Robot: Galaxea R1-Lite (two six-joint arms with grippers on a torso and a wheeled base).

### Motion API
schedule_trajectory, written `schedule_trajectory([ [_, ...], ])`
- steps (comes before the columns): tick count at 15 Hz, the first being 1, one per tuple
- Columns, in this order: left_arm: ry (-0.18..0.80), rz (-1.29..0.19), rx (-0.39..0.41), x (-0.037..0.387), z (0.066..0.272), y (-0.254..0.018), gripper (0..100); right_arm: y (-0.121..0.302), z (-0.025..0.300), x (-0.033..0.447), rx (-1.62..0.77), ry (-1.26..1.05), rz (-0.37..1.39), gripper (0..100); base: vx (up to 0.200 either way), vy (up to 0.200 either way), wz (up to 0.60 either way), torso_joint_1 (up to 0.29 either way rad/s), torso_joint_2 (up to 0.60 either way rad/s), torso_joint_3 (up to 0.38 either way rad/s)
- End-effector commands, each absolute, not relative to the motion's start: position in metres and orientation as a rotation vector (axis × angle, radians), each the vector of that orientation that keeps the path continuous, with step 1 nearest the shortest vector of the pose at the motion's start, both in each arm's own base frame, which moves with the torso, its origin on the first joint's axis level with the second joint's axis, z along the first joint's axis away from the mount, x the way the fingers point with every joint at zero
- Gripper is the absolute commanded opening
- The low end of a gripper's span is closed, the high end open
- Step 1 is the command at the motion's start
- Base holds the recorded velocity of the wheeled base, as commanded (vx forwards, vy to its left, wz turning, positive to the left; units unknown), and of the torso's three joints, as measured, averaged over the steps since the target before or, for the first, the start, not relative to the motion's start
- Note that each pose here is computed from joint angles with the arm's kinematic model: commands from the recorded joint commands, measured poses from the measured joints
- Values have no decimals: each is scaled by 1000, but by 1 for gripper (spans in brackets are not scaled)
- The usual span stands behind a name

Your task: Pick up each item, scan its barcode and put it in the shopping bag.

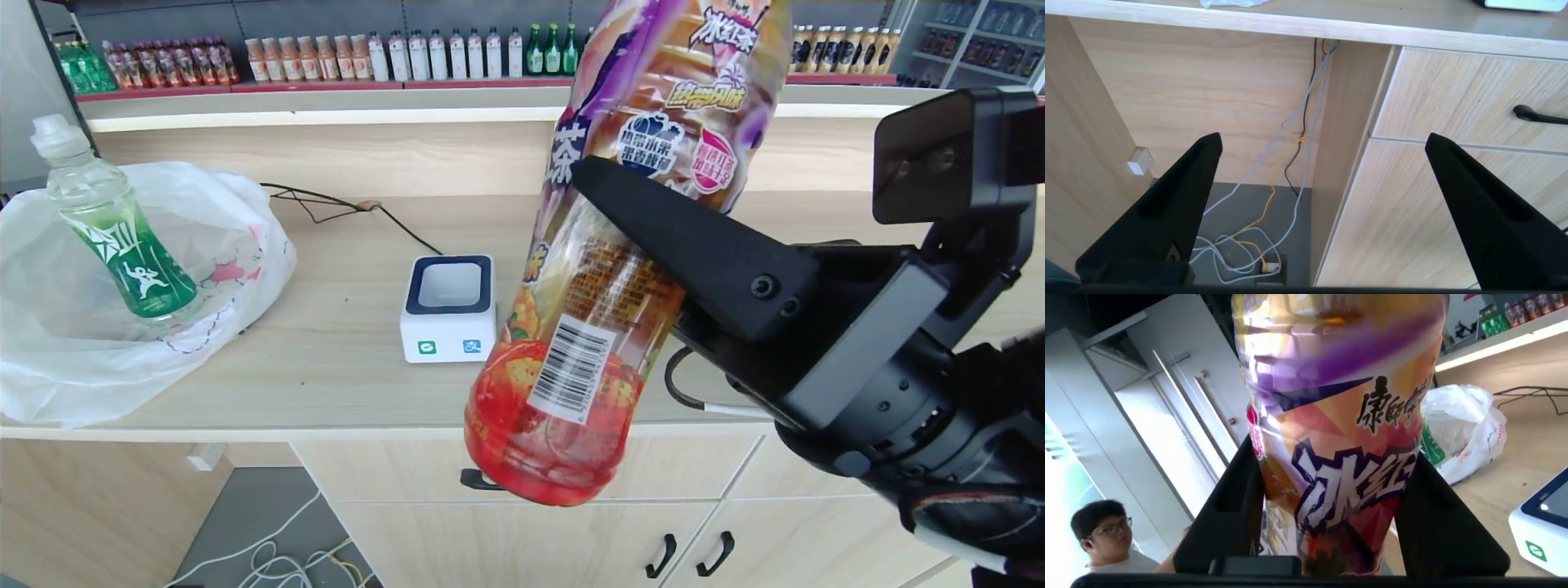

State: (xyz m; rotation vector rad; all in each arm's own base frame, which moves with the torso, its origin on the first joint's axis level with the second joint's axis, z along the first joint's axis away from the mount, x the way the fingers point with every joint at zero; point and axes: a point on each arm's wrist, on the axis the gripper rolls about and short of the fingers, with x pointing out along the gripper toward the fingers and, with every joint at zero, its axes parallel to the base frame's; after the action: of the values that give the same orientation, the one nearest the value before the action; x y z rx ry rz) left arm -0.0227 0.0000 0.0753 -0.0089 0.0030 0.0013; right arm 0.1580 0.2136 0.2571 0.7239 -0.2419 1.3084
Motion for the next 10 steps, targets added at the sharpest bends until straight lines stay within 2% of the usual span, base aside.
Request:
schedule_trajectory([
  [1, 3, 2, -9, -23, 75, 0, 100, 214, 258, 158, 728, -245, 1310, 0, 0, 0, 0, 0, 0, 0],
  [10, 3, 2, -9, -23, 75, 0, 100, 211, 262, 155, 740, -254, 1318, 0, 0, 0, 0, 0, 0, 0],
])
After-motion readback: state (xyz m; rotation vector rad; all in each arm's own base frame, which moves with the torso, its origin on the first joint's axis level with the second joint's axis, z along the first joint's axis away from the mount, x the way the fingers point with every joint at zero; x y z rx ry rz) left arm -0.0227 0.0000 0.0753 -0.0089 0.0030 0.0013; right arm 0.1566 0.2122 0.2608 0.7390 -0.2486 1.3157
